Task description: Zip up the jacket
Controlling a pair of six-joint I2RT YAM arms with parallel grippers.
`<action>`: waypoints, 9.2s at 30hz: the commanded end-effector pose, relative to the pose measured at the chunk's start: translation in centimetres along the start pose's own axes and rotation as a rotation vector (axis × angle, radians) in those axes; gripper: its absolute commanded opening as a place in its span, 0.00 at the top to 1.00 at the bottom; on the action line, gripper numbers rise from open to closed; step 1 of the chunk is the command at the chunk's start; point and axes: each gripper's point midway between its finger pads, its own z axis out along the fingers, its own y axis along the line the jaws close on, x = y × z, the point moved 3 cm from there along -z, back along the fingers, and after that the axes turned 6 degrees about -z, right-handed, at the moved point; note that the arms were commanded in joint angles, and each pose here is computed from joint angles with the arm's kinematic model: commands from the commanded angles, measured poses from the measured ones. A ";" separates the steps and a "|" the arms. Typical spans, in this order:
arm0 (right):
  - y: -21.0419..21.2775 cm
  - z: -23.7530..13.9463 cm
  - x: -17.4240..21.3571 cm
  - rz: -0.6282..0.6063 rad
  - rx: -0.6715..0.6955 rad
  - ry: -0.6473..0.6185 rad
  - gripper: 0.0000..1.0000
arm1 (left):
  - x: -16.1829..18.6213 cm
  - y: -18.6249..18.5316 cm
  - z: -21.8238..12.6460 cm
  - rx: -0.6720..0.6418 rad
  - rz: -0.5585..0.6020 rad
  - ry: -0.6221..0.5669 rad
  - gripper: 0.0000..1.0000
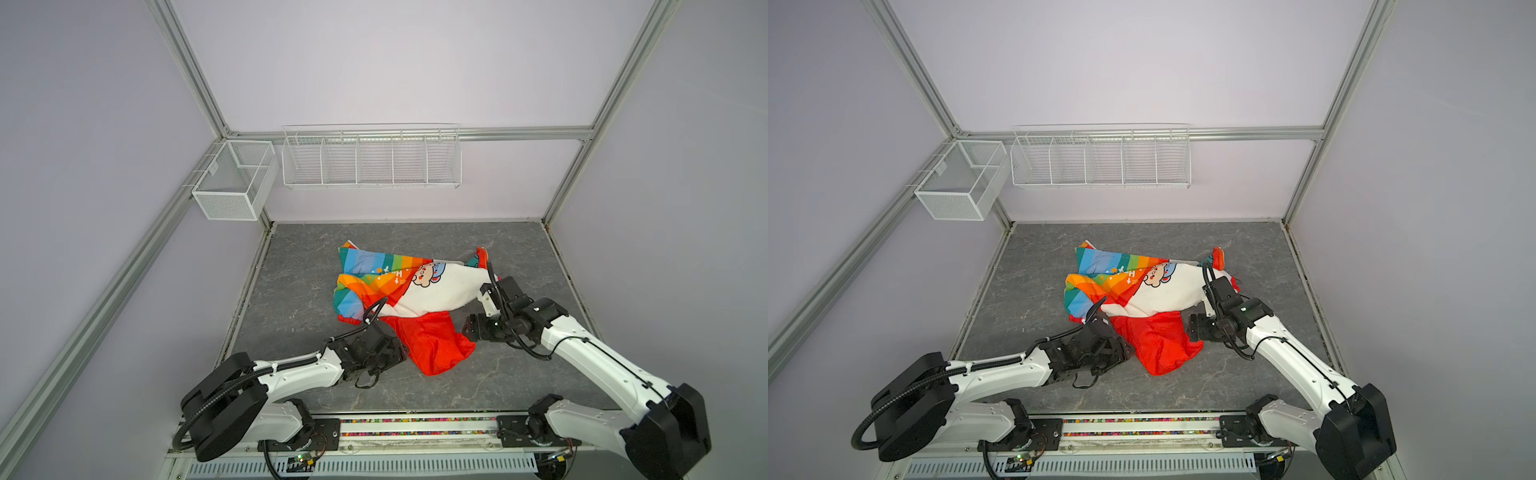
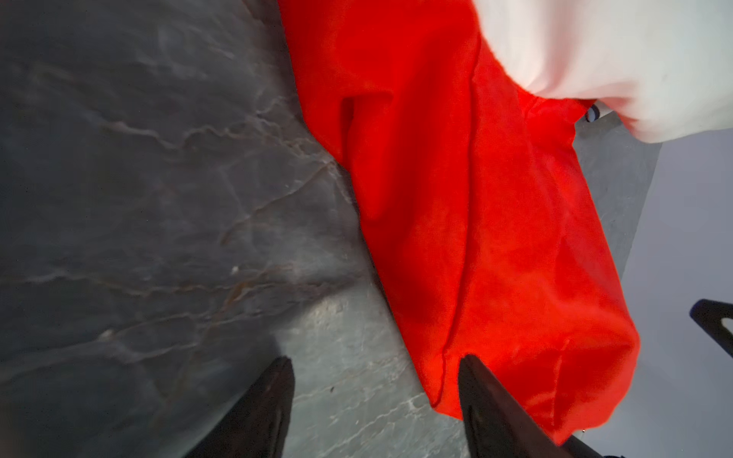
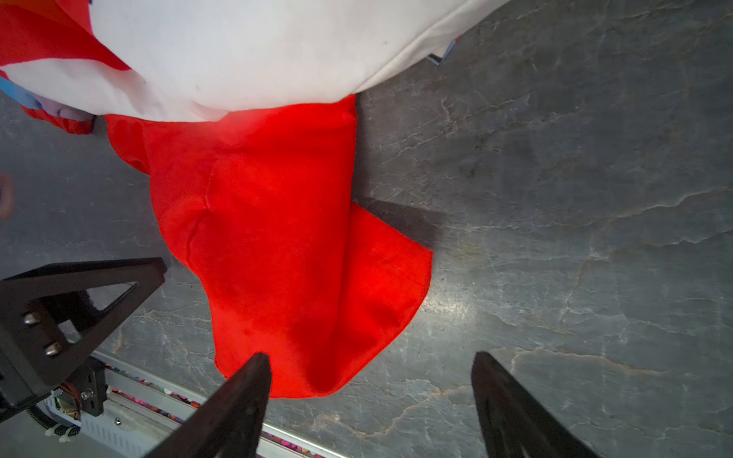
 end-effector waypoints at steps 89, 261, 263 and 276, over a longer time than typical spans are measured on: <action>7.4 5.5 -15.4 -0.004 -0.145 -0.153 0.18 | -16.2 0.2 -12.7 -0.080 -0.092 -0.448 0.37; 1.4 2.6 1.0 -0.024 -0.006 0.008 0.90 | -18.6 -22.0 5.5 0.072 0.366 -0.069 0.99; 1.5 1.8 1.0 -0.029 -0.013 -0.004 0.90 | -18.7 -21.6 5.3 0.041 0.367 -0.064 0.76; 0.9 2.7 2.8 -0.001 -0.021 0.032 0.90 | -16.0 -15.0 7.4 -0.205 0.385 -0.017 0.47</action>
